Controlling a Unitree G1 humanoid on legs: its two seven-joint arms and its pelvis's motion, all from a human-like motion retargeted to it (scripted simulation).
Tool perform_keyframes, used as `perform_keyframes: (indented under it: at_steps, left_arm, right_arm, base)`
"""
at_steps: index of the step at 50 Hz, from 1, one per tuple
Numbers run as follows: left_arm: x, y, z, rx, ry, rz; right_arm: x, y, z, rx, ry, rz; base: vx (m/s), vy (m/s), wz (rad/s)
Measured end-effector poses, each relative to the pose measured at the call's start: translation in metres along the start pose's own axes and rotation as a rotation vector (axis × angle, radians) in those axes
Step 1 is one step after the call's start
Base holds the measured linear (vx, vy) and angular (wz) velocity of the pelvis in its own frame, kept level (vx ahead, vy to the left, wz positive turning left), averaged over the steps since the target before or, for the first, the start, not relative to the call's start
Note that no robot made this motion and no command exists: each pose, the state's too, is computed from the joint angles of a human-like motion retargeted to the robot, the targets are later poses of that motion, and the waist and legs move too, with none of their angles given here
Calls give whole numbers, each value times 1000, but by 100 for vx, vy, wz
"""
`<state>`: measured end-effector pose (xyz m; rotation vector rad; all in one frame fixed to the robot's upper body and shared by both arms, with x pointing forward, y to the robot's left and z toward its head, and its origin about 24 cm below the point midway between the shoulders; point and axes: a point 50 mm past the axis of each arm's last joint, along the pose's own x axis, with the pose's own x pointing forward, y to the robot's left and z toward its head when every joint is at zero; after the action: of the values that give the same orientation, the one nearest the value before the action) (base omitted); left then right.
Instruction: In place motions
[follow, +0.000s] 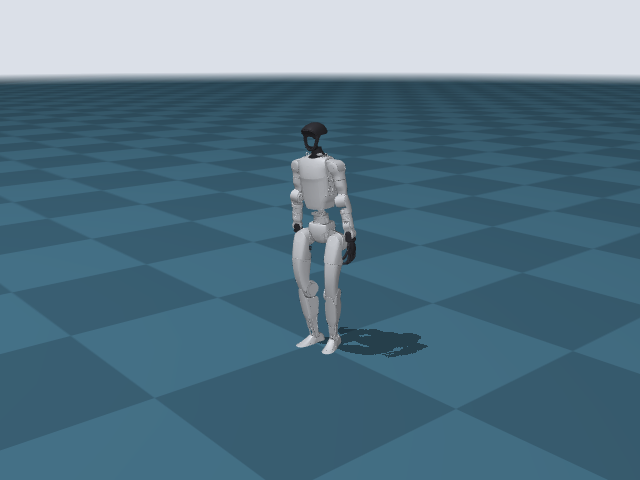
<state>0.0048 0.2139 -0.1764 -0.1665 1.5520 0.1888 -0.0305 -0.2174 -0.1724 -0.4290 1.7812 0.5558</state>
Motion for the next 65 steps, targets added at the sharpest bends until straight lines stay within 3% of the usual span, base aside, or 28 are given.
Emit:
perform_keyframes:
  at_steps: [10,25,34,45,65]
  left_arm:
    - [-3,-7,55,155,-166,21]
    - [-3,0,-51,-85,145,-22]
    - [-3,11,10,52,15,8]
    - [-9,-9,84,247,-209,16]
    - [-9,-12,-88,-16,287,-75]
  right_arm:
    - [0,3,-17,81,57,18]
    - [-6,-15,33,-147,-124,-86]
    - [-4,-14,11,-17,-84,-62]
    - [2,17,-49,103,128,39]
    - [-6,-17,28,-19,-142,-54]
  base:
    - [-1,-8,55]
    - [8,-11,6]
    - [-17,-7,36]
    - [-5,2,43]
    - [7,4,-65]
